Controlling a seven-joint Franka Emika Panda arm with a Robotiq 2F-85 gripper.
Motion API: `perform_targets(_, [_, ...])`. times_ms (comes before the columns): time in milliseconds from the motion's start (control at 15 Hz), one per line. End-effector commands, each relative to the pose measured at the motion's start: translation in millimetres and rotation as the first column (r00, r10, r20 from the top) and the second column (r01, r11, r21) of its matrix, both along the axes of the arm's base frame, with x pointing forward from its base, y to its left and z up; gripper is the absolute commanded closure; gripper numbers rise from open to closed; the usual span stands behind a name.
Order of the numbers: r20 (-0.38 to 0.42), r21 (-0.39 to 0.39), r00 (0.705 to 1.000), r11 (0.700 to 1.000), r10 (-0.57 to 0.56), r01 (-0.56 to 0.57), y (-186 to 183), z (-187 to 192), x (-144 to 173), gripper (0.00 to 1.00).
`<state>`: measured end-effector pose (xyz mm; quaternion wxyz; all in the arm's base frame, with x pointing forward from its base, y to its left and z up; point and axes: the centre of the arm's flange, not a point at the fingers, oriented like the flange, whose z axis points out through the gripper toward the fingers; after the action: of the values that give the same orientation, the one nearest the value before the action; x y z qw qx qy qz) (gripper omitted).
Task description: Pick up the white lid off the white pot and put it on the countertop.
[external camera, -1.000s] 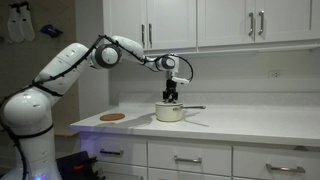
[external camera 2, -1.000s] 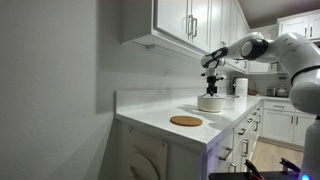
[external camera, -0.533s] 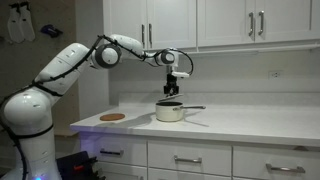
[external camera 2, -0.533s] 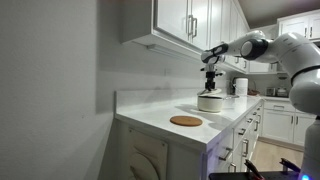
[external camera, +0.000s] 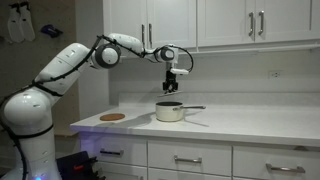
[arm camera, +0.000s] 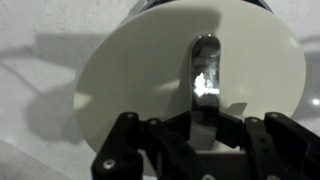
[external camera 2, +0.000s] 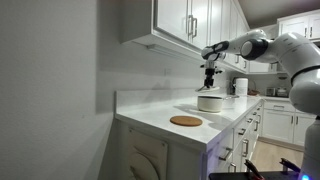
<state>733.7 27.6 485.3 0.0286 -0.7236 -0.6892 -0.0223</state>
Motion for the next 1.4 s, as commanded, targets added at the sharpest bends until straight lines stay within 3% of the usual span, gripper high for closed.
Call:
perform_targets(0, [0.005, 0.040, 0.999, 0.998, -0.045, 0.044, 6.6, 34.3, -5.6, 1.00])
perform_targets(400, [-0.003, 0.078, 0.994, 0.991, -0.108, 0.107, 11.0, 53.3, -35.4, 1.00])
perform_targets(733, [0.007, 0.057, 0.987, 0.985, -0.162, 0.161, 13.3, 69.4, -67.0, 1.00])
perform_targets(1333, [-0.085, 0.021, 0.968, 0.970, -0.238, 0.240, 37.0, 58.2, -135.9, 1.00])
